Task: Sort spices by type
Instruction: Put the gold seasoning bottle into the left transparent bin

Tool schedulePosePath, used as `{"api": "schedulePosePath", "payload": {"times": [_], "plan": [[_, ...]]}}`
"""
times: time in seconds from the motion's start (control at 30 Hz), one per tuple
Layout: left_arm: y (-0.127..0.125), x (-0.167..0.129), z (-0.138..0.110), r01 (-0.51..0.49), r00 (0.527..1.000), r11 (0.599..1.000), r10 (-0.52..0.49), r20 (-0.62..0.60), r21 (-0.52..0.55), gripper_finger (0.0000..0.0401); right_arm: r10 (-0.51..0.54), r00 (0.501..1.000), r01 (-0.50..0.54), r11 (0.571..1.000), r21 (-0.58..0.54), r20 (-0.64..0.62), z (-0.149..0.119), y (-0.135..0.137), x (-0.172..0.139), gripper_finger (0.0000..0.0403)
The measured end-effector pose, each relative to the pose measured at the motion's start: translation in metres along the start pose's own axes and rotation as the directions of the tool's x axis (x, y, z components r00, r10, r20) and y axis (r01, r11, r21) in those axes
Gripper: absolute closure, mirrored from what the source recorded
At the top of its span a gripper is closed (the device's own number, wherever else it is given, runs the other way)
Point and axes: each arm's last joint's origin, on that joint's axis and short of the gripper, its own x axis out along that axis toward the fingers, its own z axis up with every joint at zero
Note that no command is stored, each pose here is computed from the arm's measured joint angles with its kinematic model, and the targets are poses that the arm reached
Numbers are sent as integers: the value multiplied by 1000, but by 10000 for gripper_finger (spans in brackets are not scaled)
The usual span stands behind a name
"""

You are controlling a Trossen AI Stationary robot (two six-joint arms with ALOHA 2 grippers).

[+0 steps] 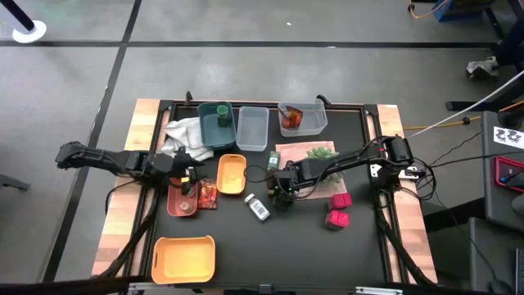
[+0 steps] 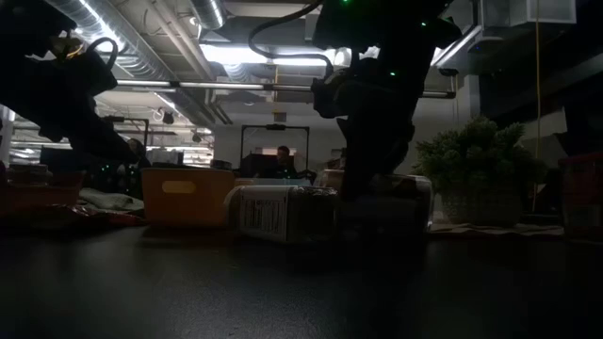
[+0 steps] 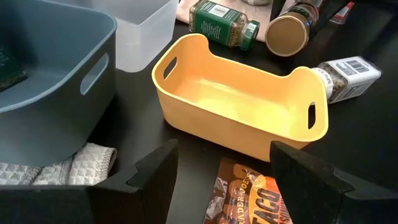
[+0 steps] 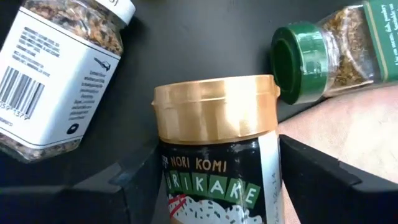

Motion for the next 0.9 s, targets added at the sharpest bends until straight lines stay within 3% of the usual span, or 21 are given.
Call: {"api": "schedulePosePath", "payload": {"times": [0.2, 0.53, 0.73, 0.9], "plan": [[-1, 0, 2, 6, 1000, 1000, -6, 17, -31, 164, 0, 1000, 0, 1000, -2, 0, 6, 2, -7, 126], [-6, -2, 19, 63, 981, 997, -56, 184, -35, 164, -62, 984, 76, 994, -79, 168, 44, 13, -47, 125], [-8, -5, 30, 101, 951, 993, -78, 300, -62, 164, -203, 912, 249, 965, -87, 356, 69, 6, -64, 125], [-8, -8, 42, 30, 906, 994, 19, 422, -108, 164, -230, 843, 297, 953, -65, 486, 91, -12, -69, 124]]}}
